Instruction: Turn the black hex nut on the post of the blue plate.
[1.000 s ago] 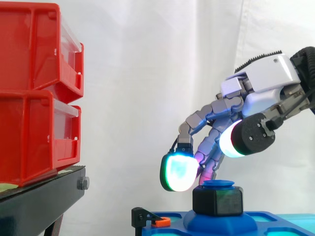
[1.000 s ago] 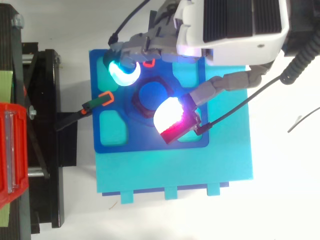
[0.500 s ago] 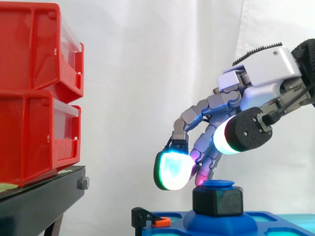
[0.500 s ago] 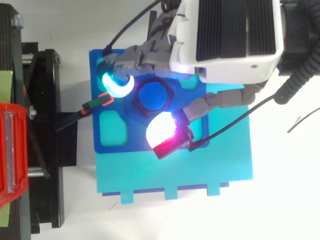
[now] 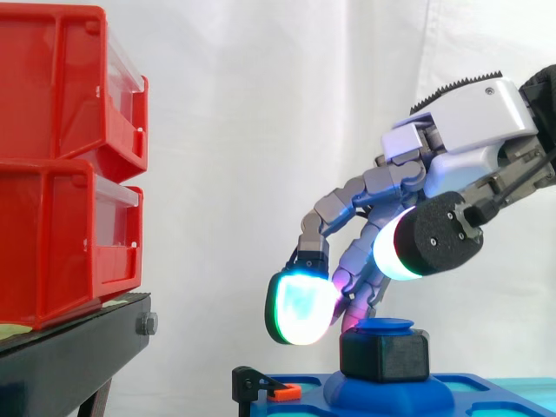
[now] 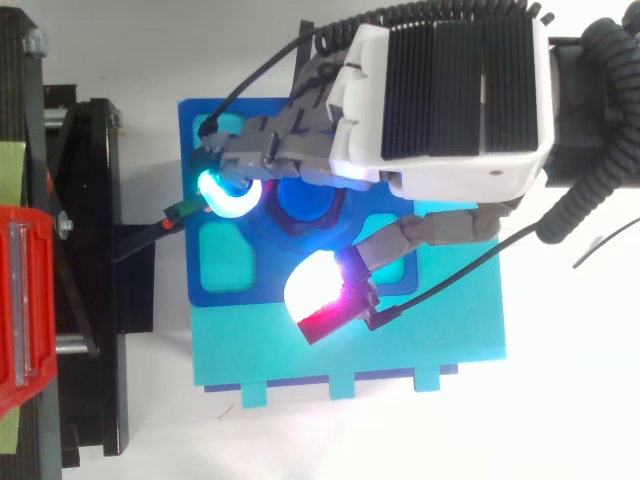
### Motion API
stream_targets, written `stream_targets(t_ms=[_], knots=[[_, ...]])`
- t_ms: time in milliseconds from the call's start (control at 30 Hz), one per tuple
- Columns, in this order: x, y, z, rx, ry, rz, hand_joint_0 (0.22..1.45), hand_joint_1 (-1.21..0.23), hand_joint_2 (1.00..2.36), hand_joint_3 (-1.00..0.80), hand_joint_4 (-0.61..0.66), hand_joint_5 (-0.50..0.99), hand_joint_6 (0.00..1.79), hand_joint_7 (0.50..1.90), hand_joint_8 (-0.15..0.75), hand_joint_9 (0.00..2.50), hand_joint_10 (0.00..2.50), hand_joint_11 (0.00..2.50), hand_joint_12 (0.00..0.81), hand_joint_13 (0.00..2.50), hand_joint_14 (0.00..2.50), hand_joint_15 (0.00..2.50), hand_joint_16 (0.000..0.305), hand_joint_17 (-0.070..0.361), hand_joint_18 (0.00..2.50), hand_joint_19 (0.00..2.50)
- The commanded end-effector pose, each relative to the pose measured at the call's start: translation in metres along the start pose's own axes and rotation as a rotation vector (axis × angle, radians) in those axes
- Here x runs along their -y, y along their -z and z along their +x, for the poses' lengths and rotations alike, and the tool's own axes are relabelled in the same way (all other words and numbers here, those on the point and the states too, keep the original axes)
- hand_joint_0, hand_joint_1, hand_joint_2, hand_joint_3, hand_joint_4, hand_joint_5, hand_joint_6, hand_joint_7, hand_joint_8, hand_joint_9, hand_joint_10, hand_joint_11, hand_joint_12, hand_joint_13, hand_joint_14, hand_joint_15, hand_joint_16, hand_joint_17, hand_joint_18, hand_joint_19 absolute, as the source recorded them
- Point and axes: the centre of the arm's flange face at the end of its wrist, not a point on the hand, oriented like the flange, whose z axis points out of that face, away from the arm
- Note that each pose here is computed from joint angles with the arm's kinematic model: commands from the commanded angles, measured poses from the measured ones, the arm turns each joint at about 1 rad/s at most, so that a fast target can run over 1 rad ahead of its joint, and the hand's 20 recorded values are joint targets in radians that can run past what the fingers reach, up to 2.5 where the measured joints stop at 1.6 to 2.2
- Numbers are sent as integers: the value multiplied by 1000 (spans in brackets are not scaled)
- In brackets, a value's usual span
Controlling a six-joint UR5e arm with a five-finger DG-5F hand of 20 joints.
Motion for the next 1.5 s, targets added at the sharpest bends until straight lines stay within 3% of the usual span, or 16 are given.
stream_targets(t_ms=[0, 133, 633, 900, 1467], knots=[[2, -1, 10, -8, 0, 3, 487, -374, 1000, -500, 260, -146, 503, 793, 307, 631, 0, 0, 409, 741, 5, 132, 62, 139, 703, 283], [5, -4, 17, 15, -1, -3, 485, -371, 1000, -500, 261, -147, 503, 778, 307, 625, 0, 0, 414, 717, 5, 124, 62, 140, 693, 276], [6, -3, 17, 12, 1, -2, 487, -393, 1000, -498, 256, -155, 503, 854, 305, 589, 0, 0, 420, 678, 4, 118, 61, 138, 675, 281], [12, -2, 16, 4, 0, 5, 506, -561, 1009, -399, 235, -205, 503, 949, 284, 467, 0, 0, 415, 615, 5, 136, 61, 137, 607, 310], [15, -1, 16, 3, -1, 5, 546, -773, 1014, -333, 168, -244, 503, 963, 259, 418, 2, 56, 399, 594, 6, 171, 58, 130, 567, 337]])
